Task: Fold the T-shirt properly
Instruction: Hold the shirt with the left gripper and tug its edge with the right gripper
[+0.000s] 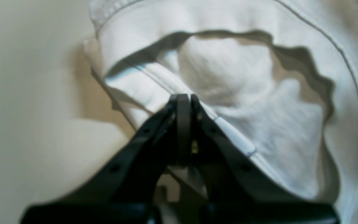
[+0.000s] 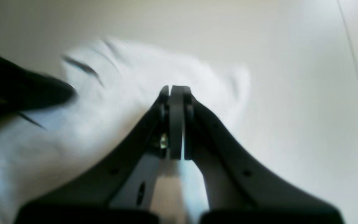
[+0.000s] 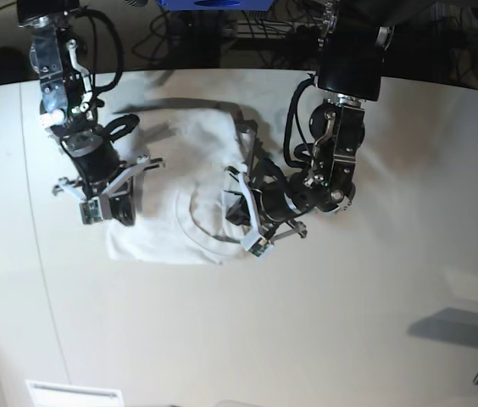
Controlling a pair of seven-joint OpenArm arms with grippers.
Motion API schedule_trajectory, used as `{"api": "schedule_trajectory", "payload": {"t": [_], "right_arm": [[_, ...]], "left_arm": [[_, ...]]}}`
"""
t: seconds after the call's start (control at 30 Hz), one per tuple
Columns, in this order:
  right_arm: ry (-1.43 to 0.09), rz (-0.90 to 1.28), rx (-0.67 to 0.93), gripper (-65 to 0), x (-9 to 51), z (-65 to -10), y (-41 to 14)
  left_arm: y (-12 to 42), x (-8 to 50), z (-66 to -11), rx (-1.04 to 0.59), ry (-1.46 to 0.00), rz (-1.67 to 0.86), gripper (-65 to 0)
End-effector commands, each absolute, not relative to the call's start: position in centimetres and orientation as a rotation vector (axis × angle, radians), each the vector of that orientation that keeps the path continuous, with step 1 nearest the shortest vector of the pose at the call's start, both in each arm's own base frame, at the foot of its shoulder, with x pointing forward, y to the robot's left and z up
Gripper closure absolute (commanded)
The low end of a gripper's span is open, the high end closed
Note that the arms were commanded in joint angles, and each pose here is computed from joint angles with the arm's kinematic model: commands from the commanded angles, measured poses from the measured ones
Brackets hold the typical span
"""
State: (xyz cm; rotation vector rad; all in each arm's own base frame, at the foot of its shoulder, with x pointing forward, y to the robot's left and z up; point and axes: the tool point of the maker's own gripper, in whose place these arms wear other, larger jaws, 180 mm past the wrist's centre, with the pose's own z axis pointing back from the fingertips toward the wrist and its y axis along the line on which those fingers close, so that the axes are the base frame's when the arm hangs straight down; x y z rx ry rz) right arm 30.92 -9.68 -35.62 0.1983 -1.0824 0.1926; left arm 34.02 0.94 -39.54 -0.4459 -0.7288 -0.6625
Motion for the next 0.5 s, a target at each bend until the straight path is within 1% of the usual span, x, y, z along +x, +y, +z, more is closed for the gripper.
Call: {"api": "schedule_trajectory", "payload": {"t": [0.0, 0.1, 0.17, 0.23, 0.37, 0.47], "right_arm": [[-1.104, 0.197, 0.218, -0.9, 31.4, -35.6, -9.6], [-1.069, 0.171, 0.234, -0.9, 30.9, -38.7, -10.4], [-1.062, 0.16, 0.228, -0.9, 30.9, -39.1, -11.2], [-1.091, 0.152, 0.215, -0.9, 30.9, -37.8, -11.9], [-1.18, 0.178, 0.2, -0.9, 29.7, -32.9, -12.4], [-1.183, 0.188, 0.191, -0.9, 28.2, -31.6, -12.6]], "left_arm": [[0.7, 34.8, -38.4, -0.448, -0.765, -0.675, 0.0], [0.7, 34.8, -38.4, -0.448, -0.765, -0.675, 0.0], [0.7, 34.8, -38.4, -0.447, -0.765, -0.676, 0.0], [0.7, 34.8, -38.4, -0.447, -0.765, -0.676, 0.0], [0.7, 34.8, -38.4, -0.447, -0.765, -0.676, 0.0], [0.7, 34.7, -38.4, -0.447, -0.763, -0.677, 0.0]]}}
